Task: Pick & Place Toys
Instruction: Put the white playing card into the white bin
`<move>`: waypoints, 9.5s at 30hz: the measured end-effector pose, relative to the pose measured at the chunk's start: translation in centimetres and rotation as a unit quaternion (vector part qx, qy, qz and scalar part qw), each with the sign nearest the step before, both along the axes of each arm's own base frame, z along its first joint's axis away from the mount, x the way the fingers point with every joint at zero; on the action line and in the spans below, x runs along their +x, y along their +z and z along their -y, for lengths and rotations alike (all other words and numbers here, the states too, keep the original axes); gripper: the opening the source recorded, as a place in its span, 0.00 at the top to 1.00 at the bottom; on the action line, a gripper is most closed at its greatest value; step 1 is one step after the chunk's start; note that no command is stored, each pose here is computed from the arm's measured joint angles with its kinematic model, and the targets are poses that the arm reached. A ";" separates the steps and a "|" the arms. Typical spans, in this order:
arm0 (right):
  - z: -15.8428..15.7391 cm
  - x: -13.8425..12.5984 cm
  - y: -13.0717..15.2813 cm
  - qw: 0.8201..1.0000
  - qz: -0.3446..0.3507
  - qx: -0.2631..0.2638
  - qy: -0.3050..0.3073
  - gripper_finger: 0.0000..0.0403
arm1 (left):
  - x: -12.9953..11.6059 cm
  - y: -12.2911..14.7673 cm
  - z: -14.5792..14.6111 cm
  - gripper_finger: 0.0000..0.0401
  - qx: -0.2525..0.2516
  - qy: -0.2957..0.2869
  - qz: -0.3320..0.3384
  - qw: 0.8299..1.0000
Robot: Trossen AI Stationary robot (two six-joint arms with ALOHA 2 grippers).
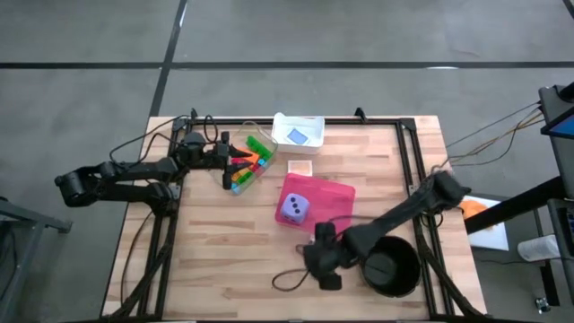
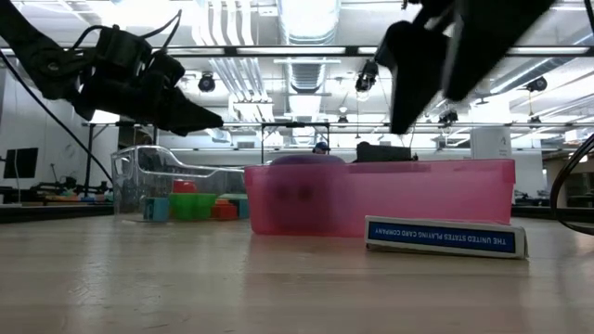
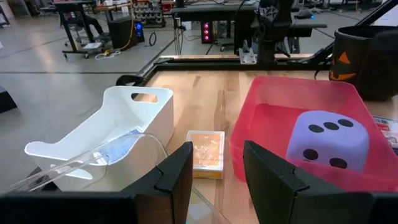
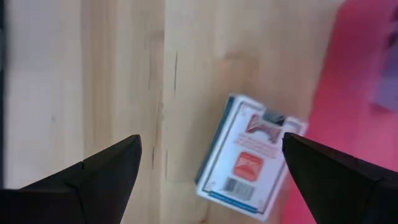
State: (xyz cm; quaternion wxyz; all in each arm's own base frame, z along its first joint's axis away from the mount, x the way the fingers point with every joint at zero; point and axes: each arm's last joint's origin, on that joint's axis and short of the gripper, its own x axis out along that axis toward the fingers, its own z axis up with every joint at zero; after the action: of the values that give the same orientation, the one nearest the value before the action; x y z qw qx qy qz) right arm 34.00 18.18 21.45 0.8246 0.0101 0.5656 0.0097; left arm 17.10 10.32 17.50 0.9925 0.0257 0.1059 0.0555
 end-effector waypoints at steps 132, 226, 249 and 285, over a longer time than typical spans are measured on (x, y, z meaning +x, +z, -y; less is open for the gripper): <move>1.9 1.3 -4.7 0.986 -0.138 -0.055 -0.080 0.01 | -0.2 -0.6 0.1 0.65 -0.009 -0.001 -0.021 1.000; 8.9 9.6 -1.2 0.806 0.544 0.070 0.222 0.27 | -1.8 -2.3 1.2 0.65 0.008 0.009 0.024 1.000; 32.8 -0.6 0.8 0.836 0.536 -0.104 -0.053 0.27 | -1.8 -2.2 1.2 0.65 0.004 0.011 0.032 0.999; 41.8 -1.3 -5.7 0.935 0.272 -0.103 -0.205 0.27 | -1.3 -0.4 0.8 0.65 0.060 0.010 0.084 0.995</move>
State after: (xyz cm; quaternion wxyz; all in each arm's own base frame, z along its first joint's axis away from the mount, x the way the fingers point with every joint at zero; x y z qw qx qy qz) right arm 32.75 -23.66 15.74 0.9273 0.0376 0.3036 -0.2156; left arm 15.81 9.50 17.09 0.9939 0.0797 0.0194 0.0737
